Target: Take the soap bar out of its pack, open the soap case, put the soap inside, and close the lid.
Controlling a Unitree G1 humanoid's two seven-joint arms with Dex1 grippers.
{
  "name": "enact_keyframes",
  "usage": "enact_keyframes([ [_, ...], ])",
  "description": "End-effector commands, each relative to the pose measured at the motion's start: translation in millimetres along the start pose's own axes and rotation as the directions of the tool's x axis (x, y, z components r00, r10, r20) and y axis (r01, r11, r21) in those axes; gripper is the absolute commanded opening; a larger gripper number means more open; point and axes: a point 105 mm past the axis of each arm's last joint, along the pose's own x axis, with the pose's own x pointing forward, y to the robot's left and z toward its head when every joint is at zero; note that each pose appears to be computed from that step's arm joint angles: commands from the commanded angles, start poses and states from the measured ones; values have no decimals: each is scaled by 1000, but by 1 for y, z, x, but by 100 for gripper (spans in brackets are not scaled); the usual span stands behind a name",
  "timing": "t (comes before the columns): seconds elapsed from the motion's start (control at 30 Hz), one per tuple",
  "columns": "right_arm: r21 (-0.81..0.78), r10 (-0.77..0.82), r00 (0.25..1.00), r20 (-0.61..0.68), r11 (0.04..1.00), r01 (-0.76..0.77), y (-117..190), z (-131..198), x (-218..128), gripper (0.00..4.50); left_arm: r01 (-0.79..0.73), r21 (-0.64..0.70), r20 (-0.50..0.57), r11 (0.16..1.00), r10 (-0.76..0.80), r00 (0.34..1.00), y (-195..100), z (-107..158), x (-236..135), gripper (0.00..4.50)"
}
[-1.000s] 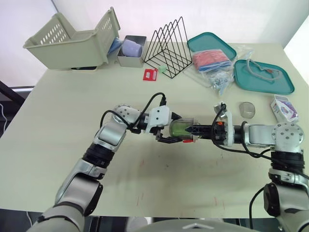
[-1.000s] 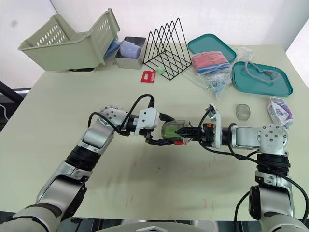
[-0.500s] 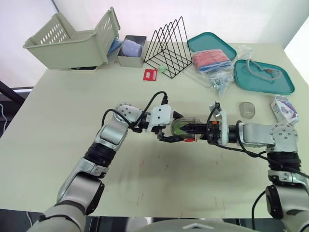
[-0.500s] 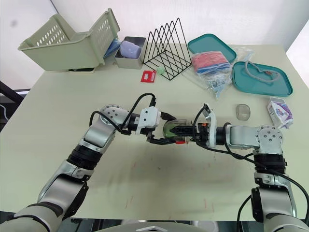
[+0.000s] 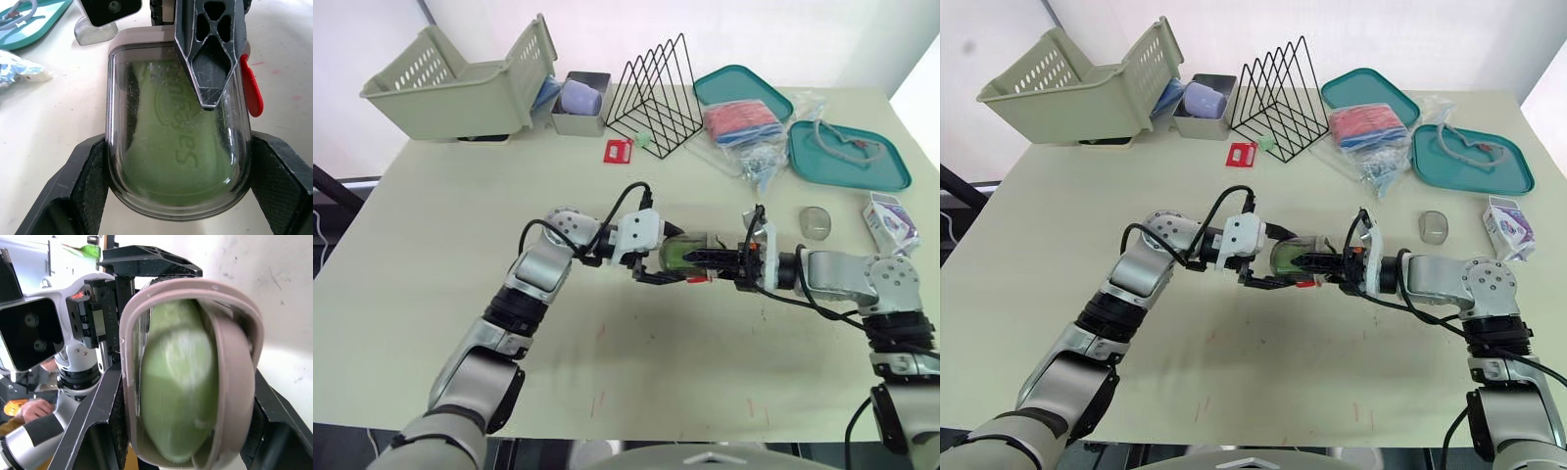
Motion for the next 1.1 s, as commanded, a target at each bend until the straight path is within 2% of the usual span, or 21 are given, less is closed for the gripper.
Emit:
enact_keyframes([
  [0.03, -37, -4, 1000, -18, 999, 4, 6, -4, 0, 208, 9, 37, 27, 999, -10, 1000, 2, 11, 1, 348],
  [0.33, -83, -21, 997, -73, 996, 15, 4, -14, -3, 208, -16, 35, 8, 999, 16, 1000, 6, 5, -3, 348],
  [0.4, -90, -22, 997, -77, 996, 15, 4, -14, -3, 208, -40, 22, 36, 999, 39, 999, 11, 9, -6, 450],
  [0.67, -130, -19, 998, -68, 991, 10, 7, -8, -5, 208, -71, 4, 47, 997, 70, 996, 22, 10, -17, 450],
  [0.9, -205, -69, 996, -54, 977, 56, 2, 4, -13, 208, -113, -96, 95, 989, 122, 988, 26, 16, -36, 450],
  [1.1, -373, -158, 985, -68, 920, 122, 0, 16, -23, 208, -125, -178, 94, 976, 143, 985, 19, 12, -48, 450],
])
